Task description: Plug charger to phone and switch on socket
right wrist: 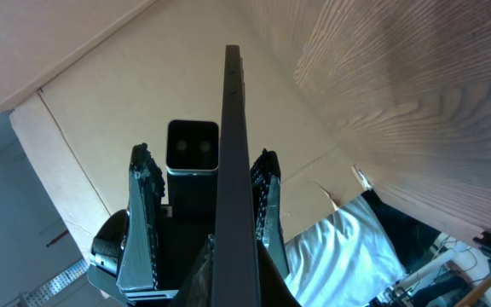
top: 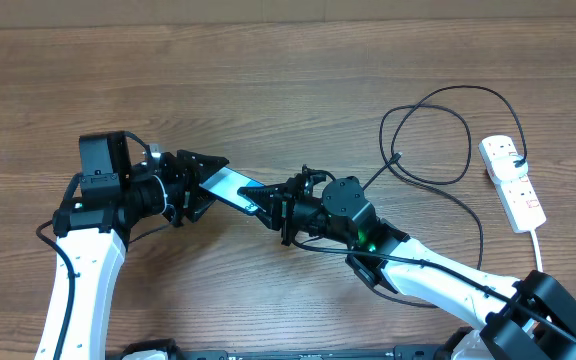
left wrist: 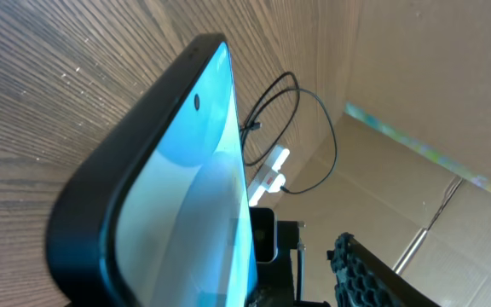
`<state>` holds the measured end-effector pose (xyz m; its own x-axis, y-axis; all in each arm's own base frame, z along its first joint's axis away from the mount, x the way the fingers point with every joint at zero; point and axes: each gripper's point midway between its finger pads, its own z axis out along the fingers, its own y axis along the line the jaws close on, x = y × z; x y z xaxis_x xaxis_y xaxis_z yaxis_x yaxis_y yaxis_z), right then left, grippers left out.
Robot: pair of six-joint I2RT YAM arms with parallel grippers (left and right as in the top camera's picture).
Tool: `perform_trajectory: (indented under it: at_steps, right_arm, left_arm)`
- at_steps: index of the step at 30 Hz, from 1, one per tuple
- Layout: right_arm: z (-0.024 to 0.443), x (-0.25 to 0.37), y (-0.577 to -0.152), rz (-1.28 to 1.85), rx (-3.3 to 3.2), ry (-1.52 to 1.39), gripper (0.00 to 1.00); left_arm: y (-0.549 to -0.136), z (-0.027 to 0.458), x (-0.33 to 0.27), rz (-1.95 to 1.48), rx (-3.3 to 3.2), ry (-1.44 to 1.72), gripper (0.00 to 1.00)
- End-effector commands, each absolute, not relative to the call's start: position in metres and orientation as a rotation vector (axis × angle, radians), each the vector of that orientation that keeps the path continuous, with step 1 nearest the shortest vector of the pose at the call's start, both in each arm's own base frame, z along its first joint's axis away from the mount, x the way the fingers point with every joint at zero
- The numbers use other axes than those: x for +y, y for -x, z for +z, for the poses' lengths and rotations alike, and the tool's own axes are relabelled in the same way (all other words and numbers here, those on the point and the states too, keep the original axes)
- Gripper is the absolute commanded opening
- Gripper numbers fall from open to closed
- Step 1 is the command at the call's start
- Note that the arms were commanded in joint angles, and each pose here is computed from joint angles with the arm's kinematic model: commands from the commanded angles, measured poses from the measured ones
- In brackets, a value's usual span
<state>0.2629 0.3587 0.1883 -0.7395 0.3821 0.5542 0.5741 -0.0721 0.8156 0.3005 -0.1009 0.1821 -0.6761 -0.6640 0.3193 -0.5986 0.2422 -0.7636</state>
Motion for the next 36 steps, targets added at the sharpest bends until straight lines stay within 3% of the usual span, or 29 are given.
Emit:
perform_trajectory:
  at_steps: [1, 8, 14, 26, 29, 32, 36]
  right_arm:
    - [0.199, 0.360, -0.267, -1.953, -1.976, 1.095, 0.04]
    - [0.199, 0.360, -0.266, -1.950, -1.971, 1.098, 0.04]
    - [0.199, 0.363, -0.263, -1.924, -1.926, 1.121, 0.05]
    - [0.200, 0.363, -0.262, -1.915, -1.900, 1.134, 0.06]
    - [0.200, 0.363, -0.262, -1.914, -1.901, 1.134, 0.15]
    - [0.199, 0.364, -0.261, -1.906, -1.903, 1.128, 0.36]
    - [0.195, 0.363, -0.260, -1.883, -1.916, 1.134, 0.55]
  left_arm:
    - [-0.298, 0.179, -0.106, -1.461, 2.430, 1.277, 0.52]
    - [-0.299, 0.177, -0.110, -1.436, 2.435, 1.294, 0.41]
    - [-0.303, 0.178, -0.114, -1.425, 2.427, 1.285, 0.39]
    - [-0.306, 0.174, -0.110, -1.374, 2.414, 1.321, 0.04]
    - [-0.308, 0.175, -0.110, -1.379, 2.399, 1.339, 0.05]
    - [-0.313, 0.177, -0.109, -1.379, 2.380, 1.314, 0.04]
    - [-0.318, 0.170, -0.098, -1.277, 2.362, 1.322, 0.04]
